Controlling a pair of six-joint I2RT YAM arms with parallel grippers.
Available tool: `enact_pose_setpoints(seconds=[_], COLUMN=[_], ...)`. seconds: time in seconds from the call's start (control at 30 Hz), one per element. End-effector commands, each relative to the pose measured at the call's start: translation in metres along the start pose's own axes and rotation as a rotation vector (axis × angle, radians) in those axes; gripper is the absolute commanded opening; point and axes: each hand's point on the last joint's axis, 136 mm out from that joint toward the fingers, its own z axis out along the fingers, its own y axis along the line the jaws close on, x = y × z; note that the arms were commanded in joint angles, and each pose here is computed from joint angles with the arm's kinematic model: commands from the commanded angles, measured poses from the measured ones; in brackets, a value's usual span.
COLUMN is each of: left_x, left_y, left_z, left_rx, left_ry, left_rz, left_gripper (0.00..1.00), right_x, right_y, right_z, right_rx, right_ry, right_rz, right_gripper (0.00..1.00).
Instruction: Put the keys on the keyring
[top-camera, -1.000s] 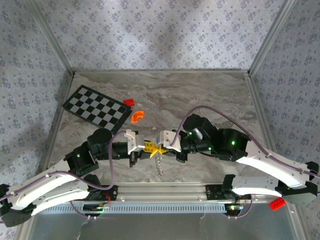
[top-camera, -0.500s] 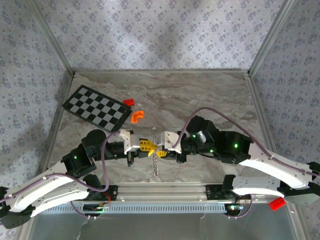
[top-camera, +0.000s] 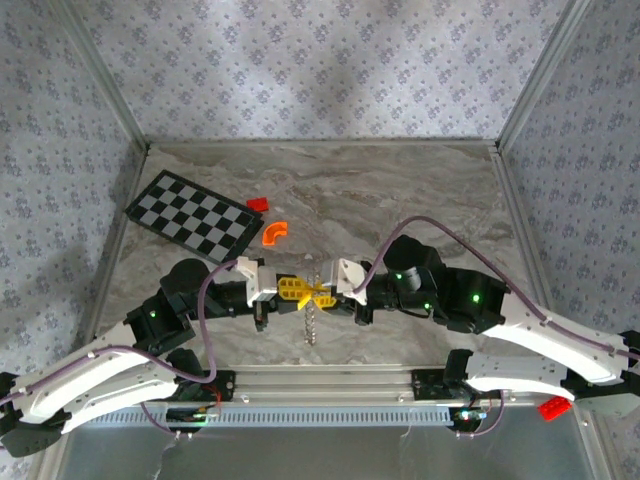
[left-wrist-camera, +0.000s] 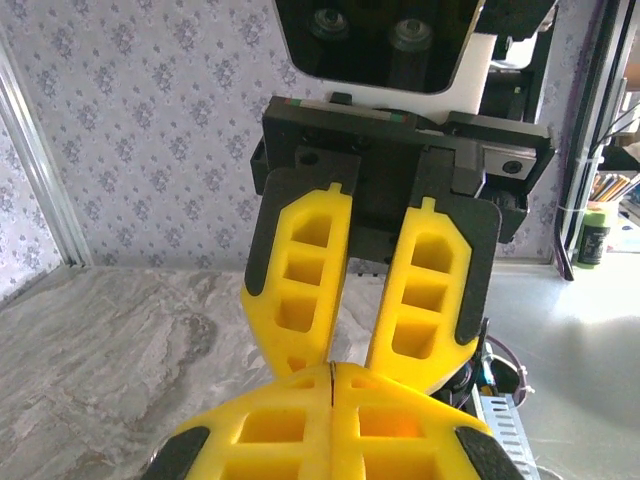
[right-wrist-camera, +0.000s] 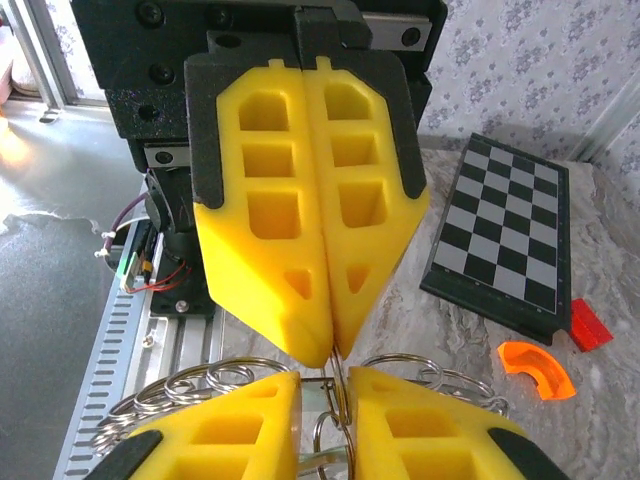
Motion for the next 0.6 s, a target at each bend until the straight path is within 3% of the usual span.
enact_pose_setpoints(seconds=[0.0,0.23,0.43,0.47,0.57], left_x=[-0.035,-0.035,-0.023,-0.018,-0.004], left_y=[-0.009,-0.009,0.0,0.004,0.01], left_z=[-0.005,-0.004,-0.003,-0.004,-0.005], left_rx=[0.043,0.052,-0.001,-0.028,-0.067], left_ry=[-0.134,-0.17,-0.105,-0.077,0.005], left_rz=[0.038,0.013,0.006,0.005,0.005], left_gripper=[0.0,0.0,0.0,0.02,0.24], right_x=[-0.002,-0.006,-0.01,-0.009,-0.008], right_y=[-0.002,-0.007,-0.011,-0.01,-0.01], right_z=[-0.004,-0.01,-0.017,-0.019,-0.022], right_rx=[0.012,0.035,0.061,0.06,0.054], right_ry=[-0.027,-0.067,-0.07,-0.064,-0.022], right_rz=[0.022,0.026,0.011,0.0,-0.033], right_gripper=[0.17,0.0,0.0,0.0,0.0])
